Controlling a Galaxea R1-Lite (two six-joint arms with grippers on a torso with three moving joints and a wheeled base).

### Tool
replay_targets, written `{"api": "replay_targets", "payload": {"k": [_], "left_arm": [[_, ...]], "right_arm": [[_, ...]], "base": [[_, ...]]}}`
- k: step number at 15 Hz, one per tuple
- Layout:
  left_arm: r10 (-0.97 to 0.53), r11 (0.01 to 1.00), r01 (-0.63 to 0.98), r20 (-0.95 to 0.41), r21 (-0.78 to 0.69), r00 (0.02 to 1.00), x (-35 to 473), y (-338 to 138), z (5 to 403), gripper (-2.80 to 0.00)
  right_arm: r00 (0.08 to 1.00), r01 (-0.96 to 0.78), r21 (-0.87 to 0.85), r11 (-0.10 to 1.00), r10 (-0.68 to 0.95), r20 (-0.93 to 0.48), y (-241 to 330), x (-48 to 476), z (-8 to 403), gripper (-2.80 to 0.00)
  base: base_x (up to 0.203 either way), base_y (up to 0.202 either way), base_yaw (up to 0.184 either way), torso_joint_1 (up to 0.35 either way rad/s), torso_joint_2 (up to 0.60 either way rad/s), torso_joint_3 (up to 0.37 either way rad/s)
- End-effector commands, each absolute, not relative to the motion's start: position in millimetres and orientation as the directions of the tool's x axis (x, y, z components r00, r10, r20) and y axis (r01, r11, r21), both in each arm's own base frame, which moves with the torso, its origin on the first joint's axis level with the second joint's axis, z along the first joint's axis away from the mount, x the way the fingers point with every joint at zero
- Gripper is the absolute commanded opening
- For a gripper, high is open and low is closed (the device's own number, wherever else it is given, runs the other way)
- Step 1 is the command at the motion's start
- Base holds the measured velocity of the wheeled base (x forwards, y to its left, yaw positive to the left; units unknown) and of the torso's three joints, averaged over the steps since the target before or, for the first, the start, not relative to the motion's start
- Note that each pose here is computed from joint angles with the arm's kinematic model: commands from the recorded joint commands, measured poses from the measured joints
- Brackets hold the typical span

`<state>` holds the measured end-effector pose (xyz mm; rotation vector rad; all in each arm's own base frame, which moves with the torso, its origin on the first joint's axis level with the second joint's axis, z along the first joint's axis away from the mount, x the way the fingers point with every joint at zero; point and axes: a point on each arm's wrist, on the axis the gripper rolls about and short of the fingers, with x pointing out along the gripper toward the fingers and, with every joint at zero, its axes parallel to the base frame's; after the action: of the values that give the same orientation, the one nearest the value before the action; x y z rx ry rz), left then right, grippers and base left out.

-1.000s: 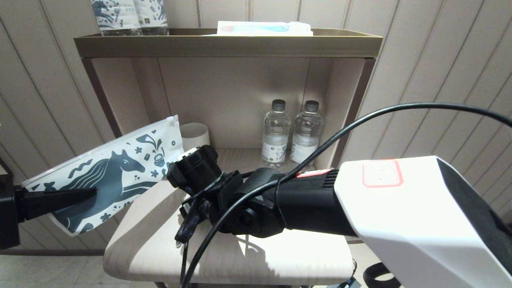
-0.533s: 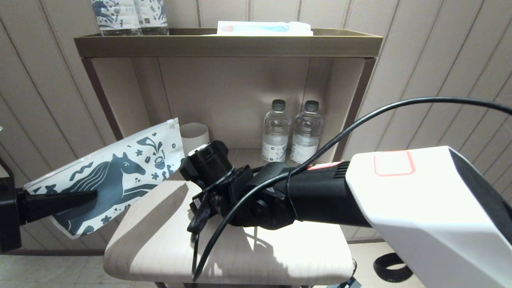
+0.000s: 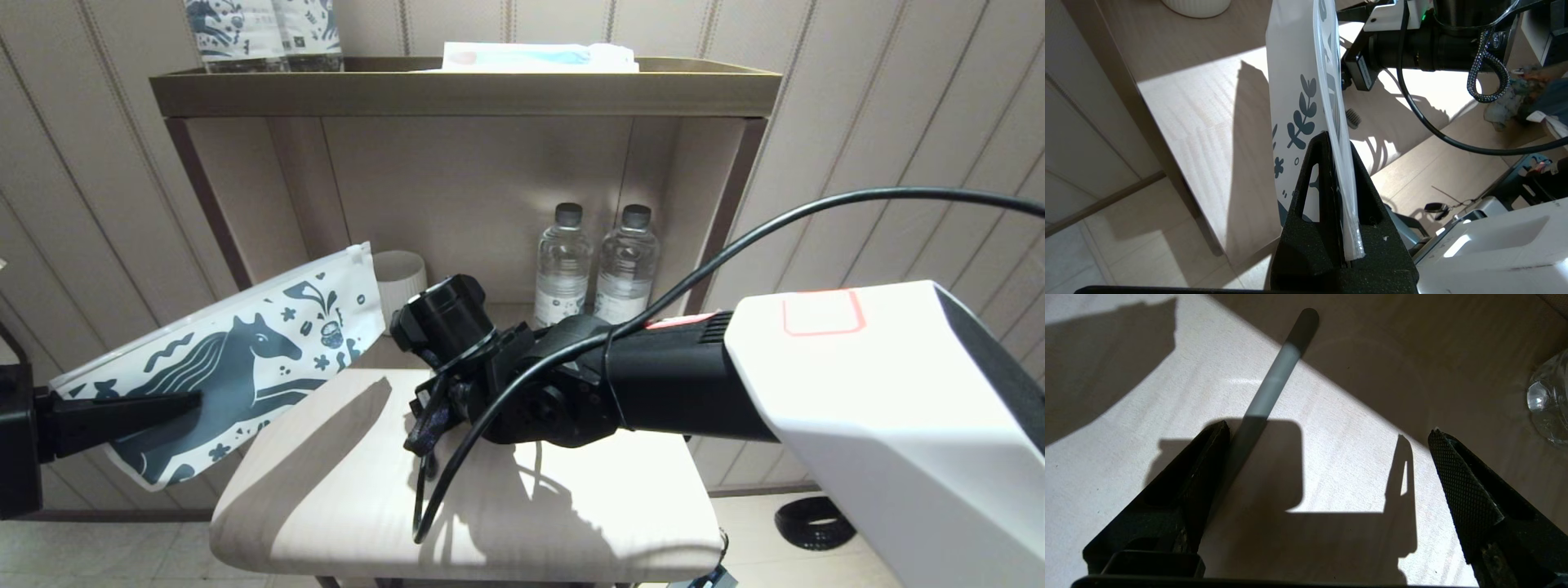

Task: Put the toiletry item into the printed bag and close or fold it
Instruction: Pick up a toothbrush

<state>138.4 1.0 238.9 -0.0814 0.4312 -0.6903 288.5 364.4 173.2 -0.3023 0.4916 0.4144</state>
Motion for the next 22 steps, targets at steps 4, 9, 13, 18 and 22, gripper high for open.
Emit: {"api": "replay_targets", "payload": {"k": [4, 9, 13, 18, 22], "left_arm": [[-0.637, 0.768, 0.603, -0.357, -0.216, 0.683, 138, 1, 239, -2.80], [-0.635, 0.770, 0.601, -0.356, -0.215, 0.686, 138, 1, 239, -2.80], [-0.635, 0.769, 0.604, -0.351, -0.208, 0.688, 139, 2, 242, -2.80], [-0.626, 0.777, 0.589, -0.371, -0.222, 0.686, 149, 4, 239, -2.80], [-0.622, 0.780, 0.585, -0.371, -0.221, 0.689, 148, 4, 239, -2.80]], "right_arm": [[0.807, -0.438, -0.178, 0.881, 0.299, -0.509, 355, 290, 179, 0.00], [0.785, -0.478, -0.166, 0.862, 0.335, -0.521, 366, 287, 173, 0.00], [0.753, -0.515, -0.137, 0.846, 0.370, -0.544, 358, 289, 177, 0.00], [0.705, -0.543, -0.123, 0.831, 0.371, -0.605, 351, 295, 171, 0.00], [0.682, -0.553, -0.108, 0.826, 0.375, -0.627, 350, 299, 163, 0.00]], "base": [[0.000, 0.000, 0.000, 0.000, 0.00, 0.000], [0.000, 0.000, 0.000, 0.000, 0.00, 0.000], [0.000, 0.000, 0.000, 0.000, 0.00, 0.000], [0.000, 0.000, 0.000, 0.000, 0.00, 0.000], [0.000, 0.000, 0.000, 0.000, 0.00, 0.000]]}}
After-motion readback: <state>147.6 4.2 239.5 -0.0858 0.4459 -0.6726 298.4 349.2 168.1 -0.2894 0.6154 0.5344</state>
